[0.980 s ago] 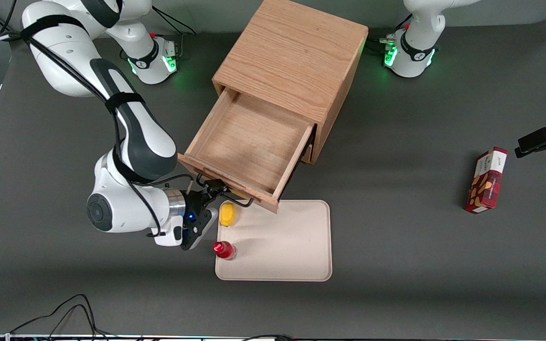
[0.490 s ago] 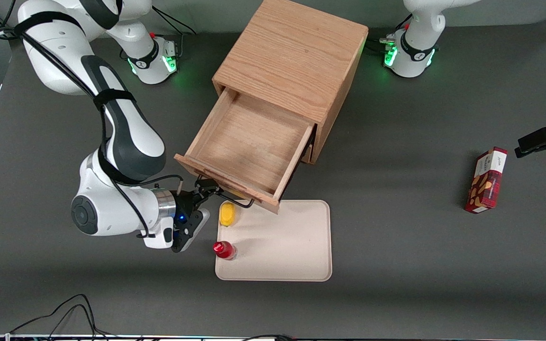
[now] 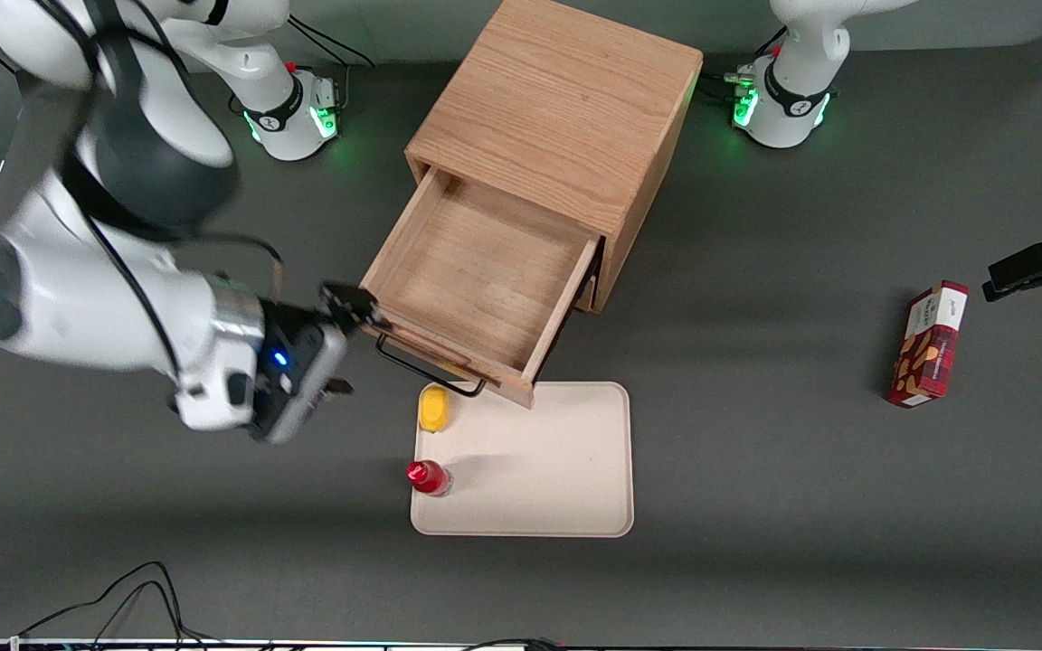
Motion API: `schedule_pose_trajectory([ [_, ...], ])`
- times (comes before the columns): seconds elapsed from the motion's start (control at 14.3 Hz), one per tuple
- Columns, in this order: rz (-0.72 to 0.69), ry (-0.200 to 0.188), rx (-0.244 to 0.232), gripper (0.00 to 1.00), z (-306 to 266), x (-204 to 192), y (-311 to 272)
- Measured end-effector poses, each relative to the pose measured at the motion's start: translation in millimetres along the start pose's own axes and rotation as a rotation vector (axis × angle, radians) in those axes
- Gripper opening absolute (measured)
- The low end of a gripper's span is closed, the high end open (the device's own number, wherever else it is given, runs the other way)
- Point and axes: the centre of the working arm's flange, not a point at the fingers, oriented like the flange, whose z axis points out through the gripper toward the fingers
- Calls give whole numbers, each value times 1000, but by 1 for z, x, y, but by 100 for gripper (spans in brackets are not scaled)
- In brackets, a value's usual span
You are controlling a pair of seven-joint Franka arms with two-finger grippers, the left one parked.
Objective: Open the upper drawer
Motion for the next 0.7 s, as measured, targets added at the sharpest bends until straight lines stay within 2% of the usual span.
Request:
schedule_pose_trajectory([
  [0.21,136,-22,-66,100,-76,-44,-15],
  [0.35,256,-89,-138,100,-104,-70,-38],
  [0.42,335,-128,-192,100,-119,-85,-54],
  [0.56,438,-156,-282,100,-155,-117,-91],
  [0.7,516,-194,-316,100,-188,-158,-115],
])
